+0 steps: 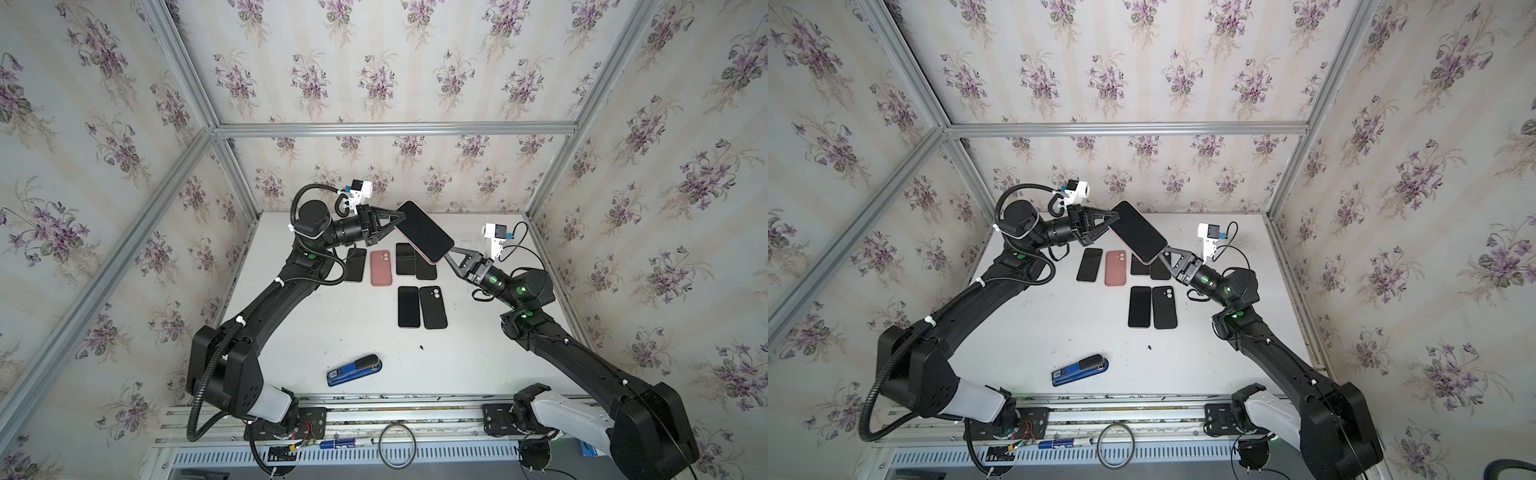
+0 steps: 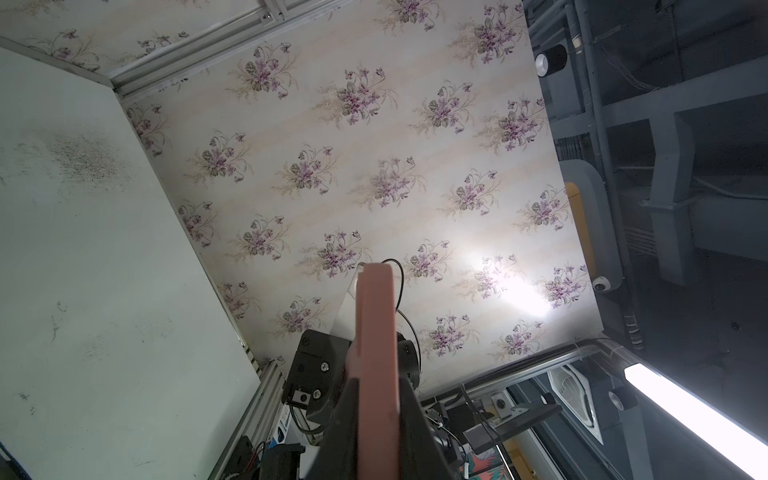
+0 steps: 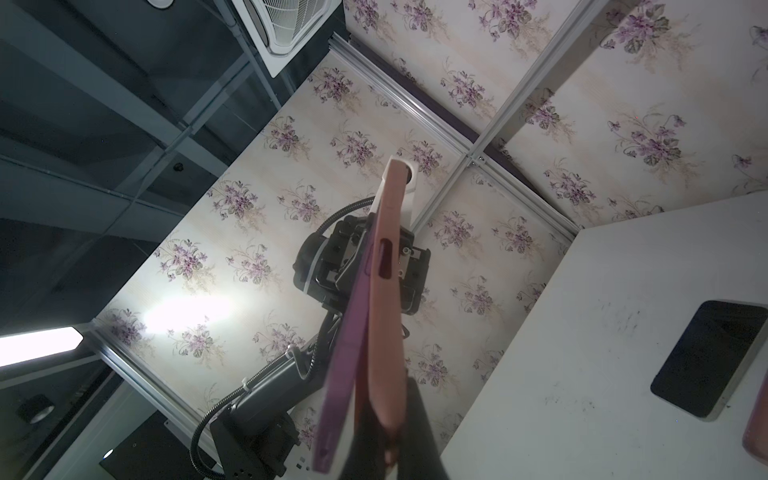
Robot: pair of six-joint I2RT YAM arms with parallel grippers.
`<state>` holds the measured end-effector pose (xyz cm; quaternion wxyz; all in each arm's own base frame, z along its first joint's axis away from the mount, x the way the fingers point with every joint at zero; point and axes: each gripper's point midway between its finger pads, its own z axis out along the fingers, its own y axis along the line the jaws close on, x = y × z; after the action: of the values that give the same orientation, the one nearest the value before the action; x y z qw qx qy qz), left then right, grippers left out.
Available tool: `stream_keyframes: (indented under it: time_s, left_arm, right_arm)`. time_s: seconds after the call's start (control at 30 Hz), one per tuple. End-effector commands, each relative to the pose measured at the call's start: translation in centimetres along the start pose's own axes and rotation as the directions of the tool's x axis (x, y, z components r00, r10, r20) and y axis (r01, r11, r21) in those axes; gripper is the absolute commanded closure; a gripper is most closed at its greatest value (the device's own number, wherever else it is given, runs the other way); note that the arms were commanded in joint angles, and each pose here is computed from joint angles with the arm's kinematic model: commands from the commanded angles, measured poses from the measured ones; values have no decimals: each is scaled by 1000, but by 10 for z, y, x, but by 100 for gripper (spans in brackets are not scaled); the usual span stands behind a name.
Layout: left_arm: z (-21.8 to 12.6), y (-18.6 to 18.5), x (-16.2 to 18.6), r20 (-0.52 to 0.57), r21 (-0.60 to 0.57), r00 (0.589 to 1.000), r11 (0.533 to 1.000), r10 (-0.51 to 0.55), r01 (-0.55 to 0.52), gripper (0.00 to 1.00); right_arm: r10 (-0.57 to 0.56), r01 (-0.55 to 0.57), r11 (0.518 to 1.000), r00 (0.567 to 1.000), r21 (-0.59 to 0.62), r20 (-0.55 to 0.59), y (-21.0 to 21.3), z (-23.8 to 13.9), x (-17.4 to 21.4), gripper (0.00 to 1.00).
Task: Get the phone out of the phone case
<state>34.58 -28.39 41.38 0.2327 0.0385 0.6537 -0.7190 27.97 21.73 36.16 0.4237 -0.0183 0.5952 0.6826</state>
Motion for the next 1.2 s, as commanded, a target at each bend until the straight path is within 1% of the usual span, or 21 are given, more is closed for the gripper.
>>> stream_keyframes:
  time_s: [0.0, 0.07, 0.1, 0.17, 0.27, 0.3, 0.4, 0.47, 0.53, 0.6, 0.7, 0.8, 0.87, 0.9, 0.97, 1.0, 1.03, 1.07, 1.1, 1.13, 1.17]
  left_arm:
    - [0, 11, -1, 15, -6, 1000, 1000, 25, -25, 53]
    - [1, 24, 0, 19, -27, 1000, 999, 17, -16, 46]
    - [1, 32, 0, 19, -38, 1000, 999, 10, -9, 40]
    - [1, 43, 1, 22, -55, 1000, 998, 4, -3, 33]
    - [0, 60, 1, 30, -92, 1000, 996, 9, -7, 20]
    - [0, 67, 2, 31, -110, 999, 994, 10, -7, 2]
    - [-4, 81, 1, 36, -164, 998, 986, 46, -40, 0]
    - [-11, 92, -2, 47, -239, 995, 968, 92, -79, 0]
    - [-20, 101, -4, 52, -321, 988, 939, 144, -120, 0]
    - [-24, 104, -5, 44, -369, 983, 917, 180, -152, 0]
    - [-37, 115, -7, 29, -479, 974, 858, 223, -183, 0]
    - [-44, 109, -6, 11, -525, 958, 817, 287, -239, 0]
    - [-41, 98, 0, -32, -528, 940, 793, 340, -305, 0]
    - [-35, 89, 6, -81, -517, 918, 771, 387, -371, 0]
    - [-25, 77, 28, -221, -505, 858, 698, 463, -507, 0]
    - [-21, 73, 40, -308, -502, 808, 635, 503, -587, 0]
    - [-18, 72, 55, -399, -497, 746, 558, 533, -664, 0]
    - [-17, 72, 66, -468, -489, 692, 491, 550, -721, 0]
    - [-18, 75, 75, -536, -491, 632, 403, 559, -772, 0]
    - [-19, 79, 81, -581, -488, 587, 336, 564, -806, 0]
    - [-18, 80, 89, -611, -472, 554, 301, 565, -829, 0]
  right_arm:
    - [37, -36, 999, 999, -24, 37, 2, -3, -3, 100]
    - [64, -64, 998, 997, -1, 41, -8, -6, 2, 100]
    - [77, -77, 997, 996, 13, 41, -14, -8, 5, 100]
    - [94, -96, 995, 994, 38, 48, -24, -12, 9, 100]
    - [124, -129, 988, 990, 83, 63, -41, -18, 15, 100]
    - [137, -143, 985, 988, 96, 67, -47, -20, 18, 100]
    - [162, -171, 977, 983, 124, 82, -59, -25, 22, 100]
    - [176, -188, 971, 980, 147, 89, -66, -27, 25, 100]
    - [184, -198, 967, 978, 161, 97, -71, -30, 27, 100]
    - [190, -205, 963, 977, 173, 101, -75, -31, 28, 100]
    - [195, -213, 959, 975, 186, 107, -79, -33, 29, 100]
    - [198, -217, 956, 974, 196, 110, -83, -34, 31, 100]
    - [202, -221, 953, 973, 206, 112, -86, -35, 32, 100]
    - [204, -224, 951, 972, 211, 114, -88, -35, 32, 100]
    - [211, -232, 947, 971, 222, 117, -92, -36, 33, 100]
    - [212, -233, 947, 970, 222, 116, -92, -36, 33, 100]
    - [215, -236, 945, 970, 226, 116, -94, -36, 34, 100]
    - [217, -239, 943, 969, 230, 115, -95, -36, 35, 100]
    - [218, -240, 942, 969, 234, 115, -96, -36, 35, 100]
    - [218, -239, 943, 970, 232, 112, -95, -35, 35, 100]
    - [219, -239, 943, 970, 232, 110, -96, -35, 35, 100]
